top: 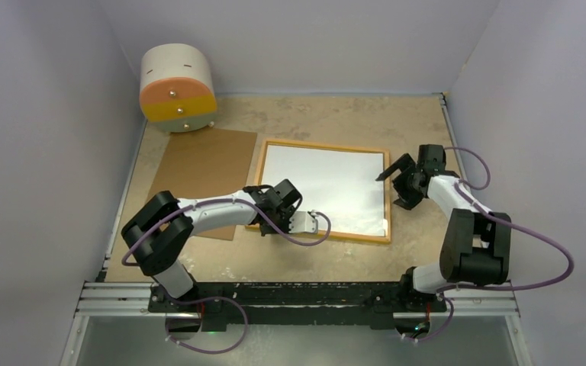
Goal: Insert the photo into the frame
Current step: Pick up the photo frame from the center of the board.
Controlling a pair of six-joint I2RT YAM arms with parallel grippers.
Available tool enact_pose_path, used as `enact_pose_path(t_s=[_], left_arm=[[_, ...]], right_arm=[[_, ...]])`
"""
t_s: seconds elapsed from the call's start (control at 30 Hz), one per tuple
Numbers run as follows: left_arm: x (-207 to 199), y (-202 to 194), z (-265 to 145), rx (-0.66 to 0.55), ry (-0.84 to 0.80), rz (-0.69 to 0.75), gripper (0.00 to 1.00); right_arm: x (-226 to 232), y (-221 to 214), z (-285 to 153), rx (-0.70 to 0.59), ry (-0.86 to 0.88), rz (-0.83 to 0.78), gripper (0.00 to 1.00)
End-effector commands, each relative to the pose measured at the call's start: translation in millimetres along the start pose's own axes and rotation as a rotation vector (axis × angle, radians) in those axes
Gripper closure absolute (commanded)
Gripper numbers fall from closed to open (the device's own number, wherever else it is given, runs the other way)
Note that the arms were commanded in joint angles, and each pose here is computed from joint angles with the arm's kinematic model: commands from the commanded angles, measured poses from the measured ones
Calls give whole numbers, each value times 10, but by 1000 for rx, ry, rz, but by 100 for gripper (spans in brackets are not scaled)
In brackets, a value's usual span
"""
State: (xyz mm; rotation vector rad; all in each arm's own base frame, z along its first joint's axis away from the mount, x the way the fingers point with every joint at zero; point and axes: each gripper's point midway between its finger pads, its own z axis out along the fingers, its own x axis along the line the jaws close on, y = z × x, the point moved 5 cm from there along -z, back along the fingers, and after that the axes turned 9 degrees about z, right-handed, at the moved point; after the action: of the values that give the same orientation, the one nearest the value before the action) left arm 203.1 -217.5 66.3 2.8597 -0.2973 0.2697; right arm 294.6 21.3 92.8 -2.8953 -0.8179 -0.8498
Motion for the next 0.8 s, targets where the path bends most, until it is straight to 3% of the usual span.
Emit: enact_pose_path(t_s=[0.0, 0.3, 0.6, 0.77], left_arm=[[177, 157, -10, -26, 43, -128, 100], [705, 813, -338, -226, 16, -366, 100], [1052, 1154, -450, -318, 11, -450, 100], [1207, 1245, -549, -353, 33, -469, 100]], right_arm=[[192, 214, -331, -116, 6, 0, 4], [341, 397, -989, -311, 29, 63, 1], [416, -3, -1151, -203, 330, 192, 1], [358, -172, -970, -125, 316, 215, 1]])
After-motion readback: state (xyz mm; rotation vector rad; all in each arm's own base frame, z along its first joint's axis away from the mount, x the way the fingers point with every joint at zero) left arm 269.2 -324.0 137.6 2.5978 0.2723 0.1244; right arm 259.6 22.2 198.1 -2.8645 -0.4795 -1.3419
